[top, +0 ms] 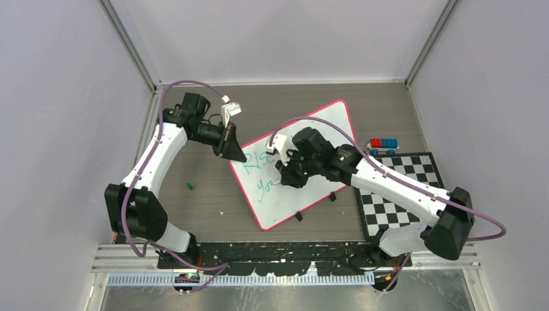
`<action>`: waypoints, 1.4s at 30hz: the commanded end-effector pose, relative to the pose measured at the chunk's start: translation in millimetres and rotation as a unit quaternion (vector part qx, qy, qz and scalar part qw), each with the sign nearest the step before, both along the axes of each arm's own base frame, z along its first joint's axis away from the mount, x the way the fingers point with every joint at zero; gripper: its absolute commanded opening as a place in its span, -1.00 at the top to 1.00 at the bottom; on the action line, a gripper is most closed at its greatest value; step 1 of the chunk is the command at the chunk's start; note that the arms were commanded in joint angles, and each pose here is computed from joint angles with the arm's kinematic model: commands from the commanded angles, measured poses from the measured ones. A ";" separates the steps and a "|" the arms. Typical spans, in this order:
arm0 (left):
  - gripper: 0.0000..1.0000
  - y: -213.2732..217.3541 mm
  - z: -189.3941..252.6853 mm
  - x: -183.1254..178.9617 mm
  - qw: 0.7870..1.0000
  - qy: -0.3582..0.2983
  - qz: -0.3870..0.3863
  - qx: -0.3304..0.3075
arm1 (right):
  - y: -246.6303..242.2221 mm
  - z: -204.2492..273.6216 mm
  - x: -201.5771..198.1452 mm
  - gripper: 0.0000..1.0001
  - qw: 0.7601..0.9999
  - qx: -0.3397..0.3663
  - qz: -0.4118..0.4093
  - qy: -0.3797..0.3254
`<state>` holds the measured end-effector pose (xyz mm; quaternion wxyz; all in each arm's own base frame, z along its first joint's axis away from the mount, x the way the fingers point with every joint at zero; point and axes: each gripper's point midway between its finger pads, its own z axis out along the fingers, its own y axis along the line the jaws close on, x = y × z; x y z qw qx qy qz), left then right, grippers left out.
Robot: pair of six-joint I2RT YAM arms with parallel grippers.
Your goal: Write a sentence on the whiteboard
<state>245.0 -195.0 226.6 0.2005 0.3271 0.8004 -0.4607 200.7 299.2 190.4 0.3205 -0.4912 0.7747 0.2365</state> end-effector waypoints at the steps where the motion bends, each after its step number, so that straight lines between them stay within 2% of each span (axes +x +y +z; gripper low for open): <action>1: 1.00 -2.0 -11.1 -2.6 1.000 -0.002 -0.014 0.015 | 1.6 -9.9 -0.7 0.99 1.000 -0.005 -0.001 0.003; 9: 1.00 -1.9 -10.9 -3.1 1.000 -0.003 -0.013 0.015 | -9.1 -5.1 7.1 1.00 0.999 -0.021 -0.012 -0.022; 27: 1.00 -1.9 -10.8 -3.5 1.000 -0.003 -0.013 0.014 | -8.0 34.5 33.8 1.00 0.997 0.010 -0.042 -0.059; 42: 1.00 -2.1 -11.7 -2.4 1.000 0.000 -0.013 0.015 | -14.2 -4.6 12.2 0.99 1.000 -0.014 -0.018 -0.008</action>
